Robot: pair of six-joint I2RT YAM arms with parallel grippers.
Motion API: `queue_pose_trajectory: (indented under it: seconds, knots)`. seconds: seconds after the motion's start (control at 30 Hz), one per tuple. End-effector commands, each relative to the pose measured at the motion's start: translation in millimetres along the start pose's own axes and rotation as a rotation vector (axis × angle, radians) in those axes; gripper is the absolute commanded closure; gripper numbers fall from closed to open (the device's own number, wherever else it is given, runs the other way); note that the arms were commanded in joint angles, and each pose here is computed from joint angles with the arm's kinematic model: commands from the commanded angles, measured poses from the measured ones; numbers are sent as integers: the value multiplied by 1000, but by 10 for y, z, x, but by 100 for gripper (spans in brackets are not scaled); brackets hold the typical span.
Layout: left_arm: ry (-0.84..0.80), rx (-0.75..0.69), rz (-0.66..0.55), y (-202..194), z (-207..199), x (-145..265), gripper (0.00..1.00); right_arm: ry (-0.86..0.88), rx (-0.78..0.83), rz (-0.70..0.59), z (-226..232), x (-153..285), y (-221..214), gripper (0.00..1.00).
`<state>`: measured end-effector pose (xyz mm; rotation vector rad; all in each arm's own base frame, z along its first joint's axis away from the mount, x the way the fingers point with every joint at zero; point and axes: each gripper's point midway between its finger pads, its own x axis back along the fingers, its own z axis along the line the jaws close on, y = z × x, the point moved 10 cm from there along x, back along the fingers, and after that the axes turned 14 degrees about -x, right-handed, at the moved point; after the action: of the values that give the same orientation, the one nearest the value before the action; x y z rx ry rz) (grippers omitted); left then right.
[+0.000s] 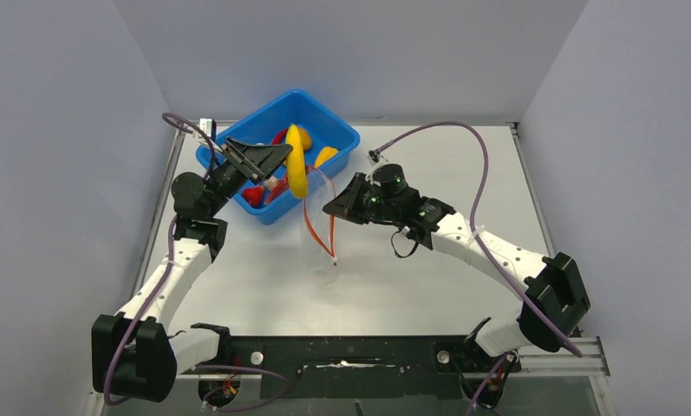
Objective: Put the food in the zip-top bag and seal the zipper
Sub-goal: Place the fake fruit in the zipper food storage bag.
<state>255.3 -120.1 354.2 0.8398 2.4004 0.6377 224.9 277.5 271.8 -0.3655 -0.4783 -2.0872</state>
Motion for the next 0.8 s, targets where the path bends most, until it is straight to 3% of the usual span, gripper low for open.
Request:
queue_pose_trajectory:
  seconds: [0.0, 0.3, 0.77]
  knots:
    - [-156, -30, -115, 131, -422, 46, 100, 75, -1, 5, 138, -53, 15, 100]
    - [-158, -39, -103, 82, -517, 26, 100, 78, -15, 5, 104, -121, 6, 100]
    - [-25, -105, -42, -196, -88, 100, 100, 102, 14, -1, 219, -66, 35, 100]
